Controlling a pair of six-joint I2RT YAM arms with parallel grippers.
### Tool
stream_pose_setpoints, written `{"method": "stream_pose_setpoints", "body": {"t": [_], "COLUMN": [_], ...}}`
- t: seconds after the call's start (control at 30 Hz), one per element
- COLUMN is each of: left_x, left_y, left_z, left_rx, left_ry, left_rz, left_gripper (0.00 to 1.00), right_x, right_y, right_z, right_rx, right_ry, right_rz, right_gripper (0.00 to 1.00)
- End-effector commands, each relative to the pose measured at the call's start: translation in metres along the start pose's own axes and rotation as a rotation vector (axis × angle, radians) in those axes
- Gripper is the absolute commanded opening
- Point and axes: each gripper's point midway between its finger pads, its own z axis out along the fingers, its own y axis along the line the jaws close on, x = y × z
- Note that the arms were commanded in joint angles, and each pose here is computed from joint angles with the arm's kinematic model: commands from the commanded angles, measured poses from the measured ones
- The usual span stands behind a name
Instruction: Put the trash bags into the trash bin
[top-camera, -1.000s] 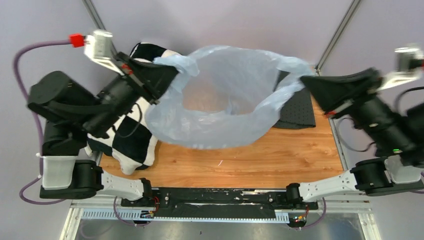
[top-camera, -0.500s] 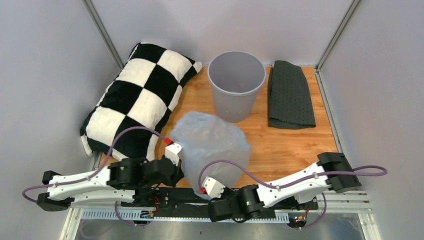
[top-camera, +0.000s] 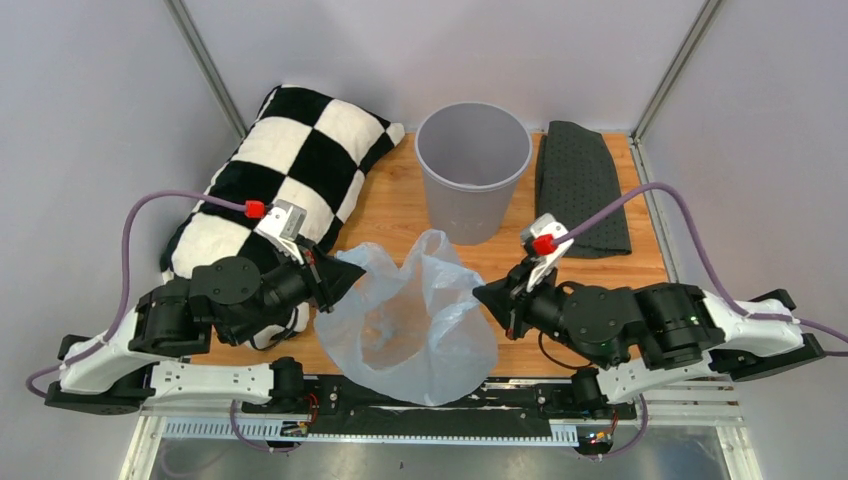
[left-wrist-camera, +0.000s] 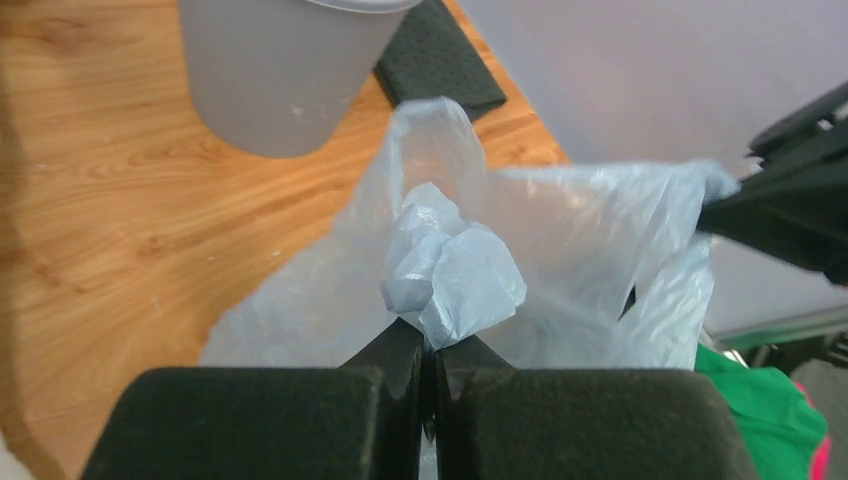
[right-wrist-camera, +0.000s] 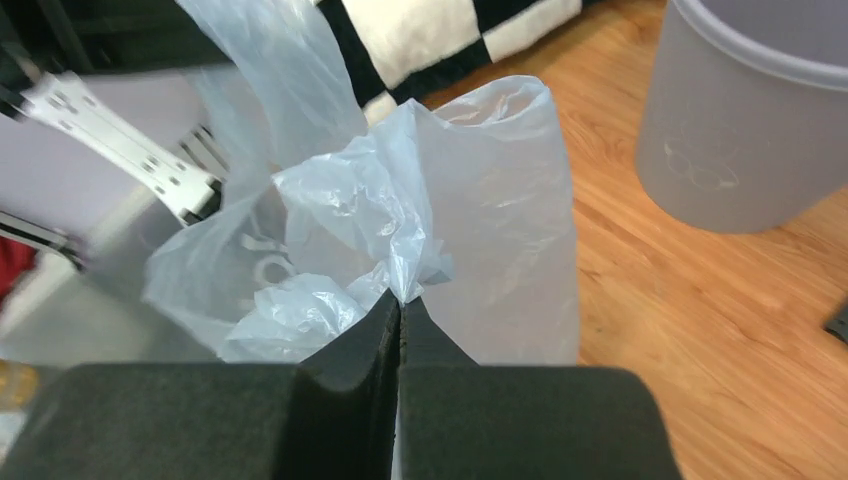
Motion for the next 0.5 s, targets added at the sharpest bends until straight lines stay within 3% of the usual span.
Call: {"method": "stream_pose_setpoints", "body": {"t": [0.0,0.23,0.43,0.47], "left_x": [-0.033,-0.07,-0.04,-0.036], "left_y": [0.021,0.026,0.019,0.018], "left_z": [-0.003,-0.014,0.006,0.008], "left_rx": [-0.138,-0.206,-0.191,-0.186], "left_ry": [-0.117,-0.208,-0.125,-0.112], "left_rz": [0.034,0.072,0.097,0.098], "left_gripper": [0.0,0.0,0.0,0.0], "right_x": [0.025,-0.008,0.018,0.029], "right_y": [-0.025,-0.029,-0.009,-0.007], "right_z": [0.005,-0.009,0.0,0.002], "right_rx": [0.106,0.08,0.019,0.006], "right_ry": [0.051,-0.012,0.073,0.103], "right_rz": [-0.118,-0.12,-0.124,-0.12], "right_gripper": [0.0,0.0,0.0,0.11]}}
